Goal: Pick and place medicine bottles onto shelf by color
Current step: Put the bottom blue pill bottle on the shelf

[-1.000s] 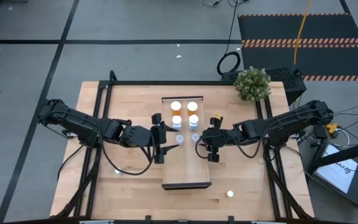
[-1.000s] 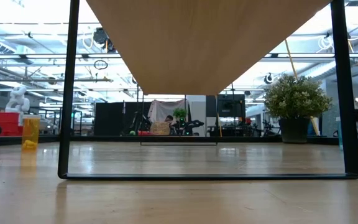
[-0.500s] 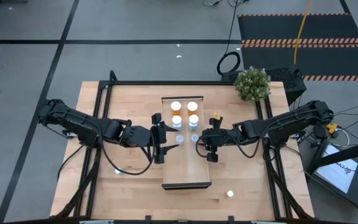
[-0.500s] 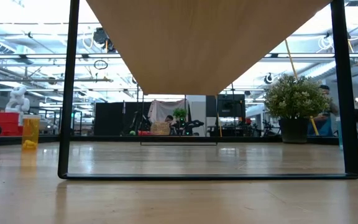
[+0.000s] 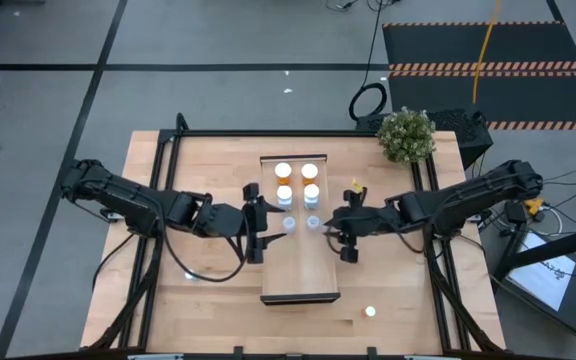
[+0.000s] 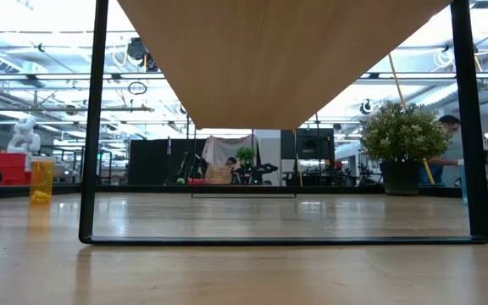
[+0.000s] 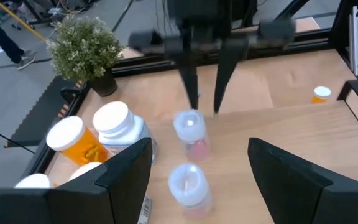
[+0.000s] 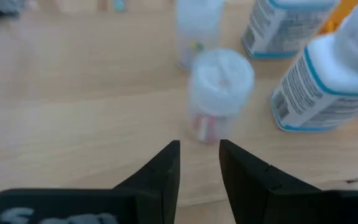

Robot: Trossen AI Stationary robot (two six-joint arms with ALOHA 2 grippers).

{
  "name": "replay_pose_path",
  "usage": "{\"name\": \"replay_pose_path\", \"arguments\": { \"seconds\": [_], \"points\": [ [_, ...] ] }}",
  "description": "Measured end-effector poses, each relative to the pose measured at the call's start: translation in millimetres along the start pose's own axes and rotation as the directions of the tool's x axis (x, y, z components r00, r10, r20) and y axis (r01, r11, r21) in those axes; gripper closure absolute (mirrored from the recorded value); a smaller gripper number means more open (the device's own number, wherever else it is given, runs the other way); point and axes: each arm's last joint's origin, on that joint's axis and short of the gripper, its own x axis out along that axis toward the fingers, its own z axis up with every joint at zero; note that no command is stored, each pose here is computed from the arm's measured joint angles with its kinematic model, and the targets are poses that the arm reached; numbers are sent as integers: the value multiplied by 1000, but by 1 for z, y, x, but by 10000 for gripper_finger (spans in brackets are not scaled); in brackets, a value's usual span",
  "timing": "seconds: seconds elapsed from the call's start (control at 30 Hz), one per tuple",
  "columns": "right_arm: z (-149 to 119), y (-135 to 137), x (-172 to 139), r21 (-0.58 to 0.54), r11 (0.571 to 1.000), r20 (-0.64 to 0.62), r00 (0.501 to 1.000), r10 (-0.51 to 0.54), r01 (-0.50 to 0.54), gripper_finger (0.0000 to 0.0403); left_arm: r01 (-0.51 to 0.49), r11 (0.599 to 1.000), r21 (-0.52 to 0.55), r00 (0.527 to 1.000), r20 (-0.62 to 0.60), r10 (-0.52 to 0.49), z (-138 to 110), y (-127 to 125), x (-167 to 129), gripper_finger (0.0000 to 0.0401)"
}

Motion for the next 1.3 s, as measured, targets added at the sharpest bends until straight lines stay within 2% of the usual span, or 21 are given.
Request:
{"name": "replay_pose_path", "arguments": {
  "seconds": [0.3, 0.57, 0.77, 1.0, 1.3],
  "points": [
    [-10, 24, -37, -27, 994, 10, 994, 104, -104, 298, 18, 1000, -12, 992, -123, -20, -14, -22, -11, 132],
    [-15, 39, -57, -115, 976, 33, 982, 188, -183, 298, -7, 993, -121, 976, -216, -20, -31, -56, -36, 133],
    [-19, 40, -72, -134, 968, 38, 975, 218, -211, 298, -38, 972, -232, 947, -318, -39, -49, -79, -60, 133],
    [-20, 41, -82, -174, 969, 82, 979, 189, -173, 298, -67, 932, -355, 922, -380, -79, -65, -104, -83, 133],
    [-20, 41, -82, -229, 964, 94, 982, 162, -137, 298, -142, 893, -427, 886, -457, -77, -83, -124, -93, 132]
  ]
}}
